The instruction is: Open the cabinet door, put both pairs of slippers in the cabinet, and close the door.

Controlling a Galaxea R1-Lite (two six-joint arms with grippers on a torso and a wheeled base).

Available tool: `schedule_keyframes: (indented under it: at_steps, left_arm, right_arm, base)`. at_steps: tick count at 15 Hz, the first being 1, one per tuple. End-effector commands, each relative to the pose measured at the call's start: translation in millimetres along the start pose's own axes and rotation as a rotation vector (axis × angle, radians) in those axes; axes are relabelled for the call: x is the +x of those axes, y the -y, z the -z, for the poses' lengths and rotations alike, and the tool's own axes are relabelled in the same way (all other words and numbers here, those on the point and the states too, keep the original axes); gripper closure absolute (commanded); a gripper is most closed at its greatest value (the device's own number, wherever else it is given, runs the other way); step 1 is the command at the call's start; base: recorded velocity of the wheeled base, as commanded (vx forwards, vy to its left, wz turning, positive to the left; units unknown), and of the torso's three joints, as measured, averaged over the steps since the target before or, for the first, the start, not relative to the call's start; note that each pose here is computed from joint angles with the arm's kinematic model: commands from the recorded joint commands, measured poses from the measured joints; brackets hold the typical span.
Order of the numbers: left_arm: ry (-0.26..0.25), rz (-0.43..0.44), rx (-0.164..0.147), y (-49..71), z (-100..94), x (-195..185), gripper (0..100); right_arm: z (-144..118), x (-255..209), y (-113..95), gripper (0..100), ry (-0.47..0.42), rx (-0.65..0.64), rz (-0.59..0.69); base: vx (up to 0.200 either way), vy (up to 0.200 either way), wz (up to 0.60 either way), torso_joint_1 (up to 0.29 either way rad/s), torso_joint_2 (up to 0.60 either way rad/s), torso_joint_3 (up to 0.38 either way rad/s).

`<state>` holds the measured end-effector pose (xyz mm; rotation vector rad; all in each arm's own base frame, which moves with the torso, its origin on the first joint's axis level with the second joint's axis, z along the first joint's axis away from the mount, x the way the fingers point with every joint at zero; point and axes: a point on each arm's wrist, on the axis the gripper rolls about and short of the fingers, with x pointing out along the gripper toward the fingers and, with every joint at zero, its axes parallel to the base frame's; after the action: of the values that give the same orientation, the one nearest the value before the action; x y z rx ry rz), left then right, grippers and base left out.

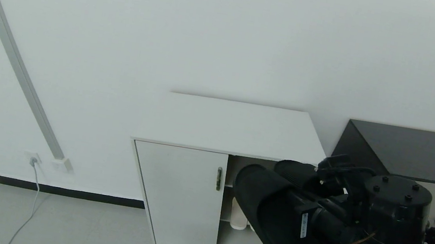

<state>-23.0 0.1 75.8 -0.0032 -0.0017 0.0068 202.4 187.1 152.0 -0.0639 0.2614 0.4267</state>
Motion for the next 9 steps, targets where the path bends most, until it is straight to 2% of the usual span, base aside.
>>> schedule_keyframes:
  at_steps: [1, 9]
  left_arm:
    - [-0.002, -0.001, -0.001, 0.0, 0.0, 0.1, 100]
    - [-0.002, -0.001, -0.001, 0.0, 0.0, 0.1, 100]
  right_arm:
    - [-0.1, 0.1, -0.2, 100, 0.000, 0.000, -0.001]
    - [1.2, -0.1, -1.4, 100, -0.004, -0.003, -0.005]
  base:
    - [0.000, 0.000, 0.00, -0.149, 0.35, 0.198]
    - [0.000, 0.000, 0.00, -0.167, 0.39, 0.215]
